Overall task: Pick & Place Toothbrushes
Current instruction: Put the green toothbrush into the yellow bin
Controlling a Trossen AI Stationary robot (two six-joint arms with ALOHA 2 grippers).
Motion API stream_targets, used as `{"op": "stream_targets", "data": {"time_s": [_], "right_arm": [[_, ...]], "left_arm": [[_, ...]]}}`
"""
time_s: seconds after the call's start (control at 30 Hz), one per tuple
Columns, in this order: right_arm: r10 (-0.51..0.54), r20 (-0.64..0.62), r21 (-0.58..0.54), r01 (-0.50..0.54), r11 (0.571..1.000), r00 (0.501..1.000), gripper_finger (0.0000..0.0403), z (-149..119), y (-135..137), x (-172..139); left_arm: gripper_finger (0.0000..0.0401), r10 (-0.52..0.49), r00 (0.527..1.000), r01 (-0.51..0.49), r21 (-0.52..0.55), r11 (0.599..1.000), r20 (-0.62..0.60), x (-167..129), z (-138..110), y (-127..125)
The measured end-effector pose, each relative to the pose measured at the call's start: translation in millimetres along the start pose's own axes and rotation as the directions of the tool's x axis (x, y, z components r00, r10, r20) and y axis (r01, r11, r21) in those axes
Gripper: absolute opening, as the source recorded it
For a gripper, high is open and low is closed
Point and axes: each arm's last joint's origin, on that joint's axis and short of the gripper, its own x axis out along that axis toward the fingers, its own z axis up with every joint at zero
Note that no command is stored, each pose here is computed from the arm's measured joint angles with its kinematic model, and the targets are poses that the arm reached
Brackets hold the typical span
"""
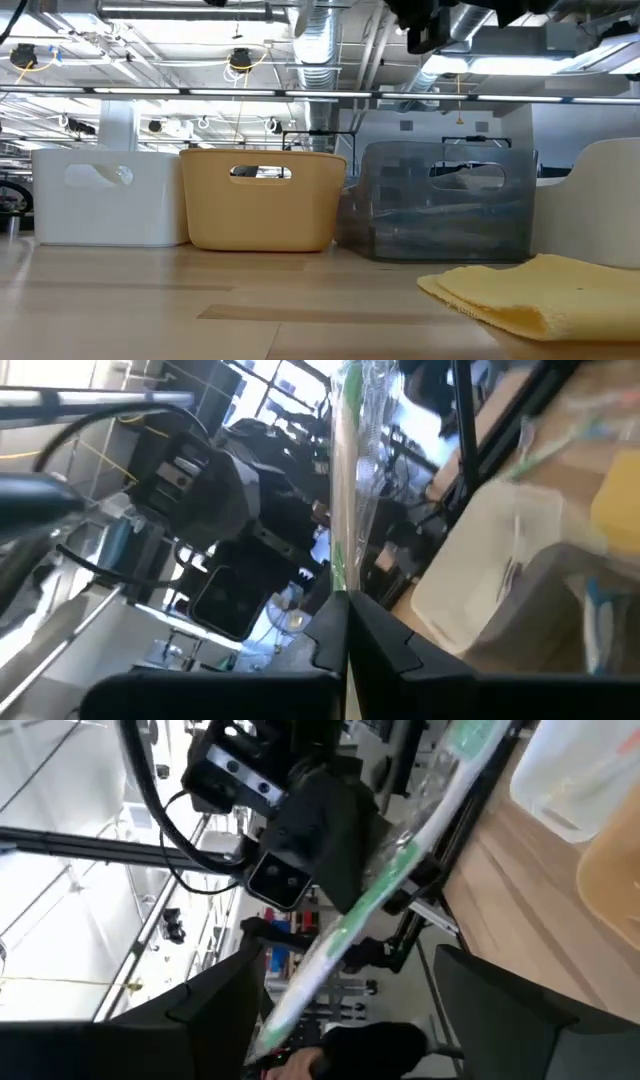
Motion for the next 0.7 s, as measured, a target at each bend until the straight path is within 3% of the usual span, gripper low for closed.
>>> {"op": "stream_targets", "data": {"time_s": [0.37, 0.7], "right_arm": [[-0.034, -0.012, -0.062, 0.033, 0.998, 0.999, 0.0285, -5.9, -2.7, 2.0], [-0.05, -0.026, -0.004, 0.049, 0.999, 0.998, 0.0285, -10.3, -3.8, 3.3]], "left_arm": [[0.0, 0.02, 0.997, -0.016, 0.048, 0.999, -0.08, 14.0, 2.5, -7.6], [0.0, 0.028, 0.996, -0.023, 0.06, 0.998, -0.083, 13.3, 4.0, -7.9]]}}
